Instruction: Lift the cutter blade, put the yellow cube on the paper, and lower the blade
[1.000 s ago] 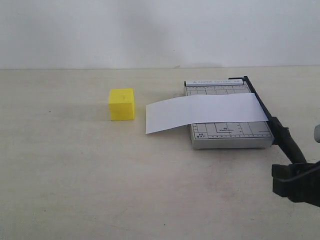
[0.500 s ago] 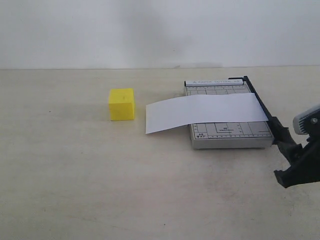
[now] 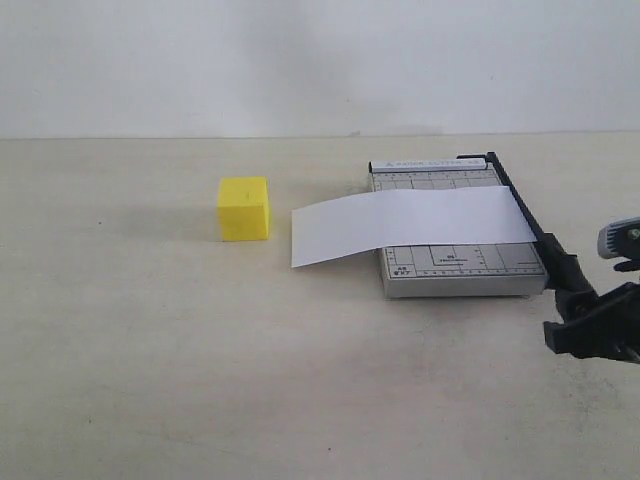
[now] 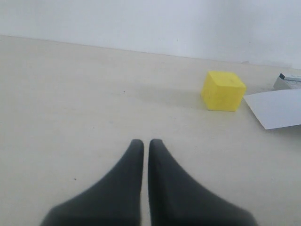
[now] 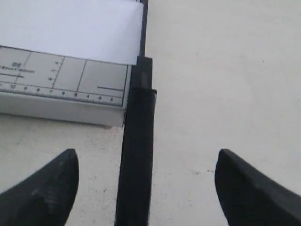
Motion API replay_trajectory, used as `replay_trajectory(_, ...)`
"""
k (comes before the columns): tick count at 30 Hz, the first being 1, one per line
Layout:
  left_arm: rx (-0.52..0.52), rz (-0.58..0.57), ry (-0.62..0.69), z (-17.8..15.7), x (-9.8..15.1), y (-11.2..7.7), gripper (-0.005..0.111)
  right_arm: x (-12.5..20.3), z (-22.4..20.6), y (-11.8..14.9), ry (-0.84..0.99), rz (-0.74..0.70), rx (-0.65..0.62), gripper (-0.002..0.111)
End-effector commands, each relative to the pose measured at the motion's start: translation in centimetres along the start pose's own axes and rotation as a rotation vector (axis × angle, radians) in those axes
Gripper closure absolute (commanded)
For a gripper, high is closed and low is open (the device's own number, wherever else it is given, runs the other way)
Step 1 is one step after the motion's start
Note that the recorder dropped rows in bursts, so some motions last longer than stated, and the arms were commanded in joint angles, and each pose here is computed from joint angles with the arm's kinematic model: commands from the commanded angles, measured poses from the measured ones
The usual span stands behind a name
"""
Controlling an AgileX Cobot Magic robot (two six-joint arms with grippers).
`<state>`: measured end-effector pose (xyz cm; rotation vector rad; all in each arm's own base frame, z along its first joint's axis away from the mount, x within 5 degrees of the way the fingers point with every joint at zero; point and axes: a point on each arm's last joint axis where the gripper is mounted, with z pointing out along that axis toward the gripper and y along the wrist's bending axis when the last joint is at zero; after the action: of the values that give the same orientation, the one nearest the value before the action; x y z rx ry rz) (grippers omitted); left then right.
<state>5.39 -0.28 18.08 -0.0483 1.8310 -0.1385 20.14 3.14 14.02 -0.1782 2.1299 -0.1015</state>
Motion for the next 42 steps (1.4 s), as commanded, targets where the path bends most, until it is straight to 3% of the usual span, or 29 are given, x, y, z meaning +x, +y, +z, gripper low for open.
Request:
replay_trajectory(1, 0.001, -0.005, -0.018, -0.1, -0.3, 0.0, 0.102, 1.4, 1.4, 0.2, 0.059, 0.020, 0.017, 0.033)
replay_trajectory(4, 0.001, -0.005, -0.018, -0.1, -0.3, 0.0, 0.102, 2.1, 1.8, 0.3, 0.100, 0.022, 0.019, 0.033)
replay_trajectory(6, 0.001, -0.005, -0.018, -0.1, -0.3, 0.0, 0.102, 2.1, 1.8, 0.3, 0.100, 0.045, 0.022, 0.040)
replay_trajectory(14, 0.001, -0.005, -0.018, -0.1, -0.3, 0.0, 0.102, 1.9, 1.8, 0.2, 0.078, 0.065, 0.030, 0.108)
replay_trajectory(25, 0.001, -0.005, -0.018, -0.1, -0.3, 0.0, 0.102, 0.4, 1.2, -0.1, -0.032, 0.074, 0.046, 0.108)
replay_trajectory(37, 0.001, -0.005, -0.018, -0.1, -0.3, 0.0, 0.102, -5.0, -4.0, -1.5, -0.408, 0.156, 0.058, 0.108)
replay_trajectory(42, 0.001, -0.005, -0.018, -0.1, -0.3, 0.0, 0.102, -5.0, -4.5, -1.5, -0.400, 0.164, 0.041, 0.108)
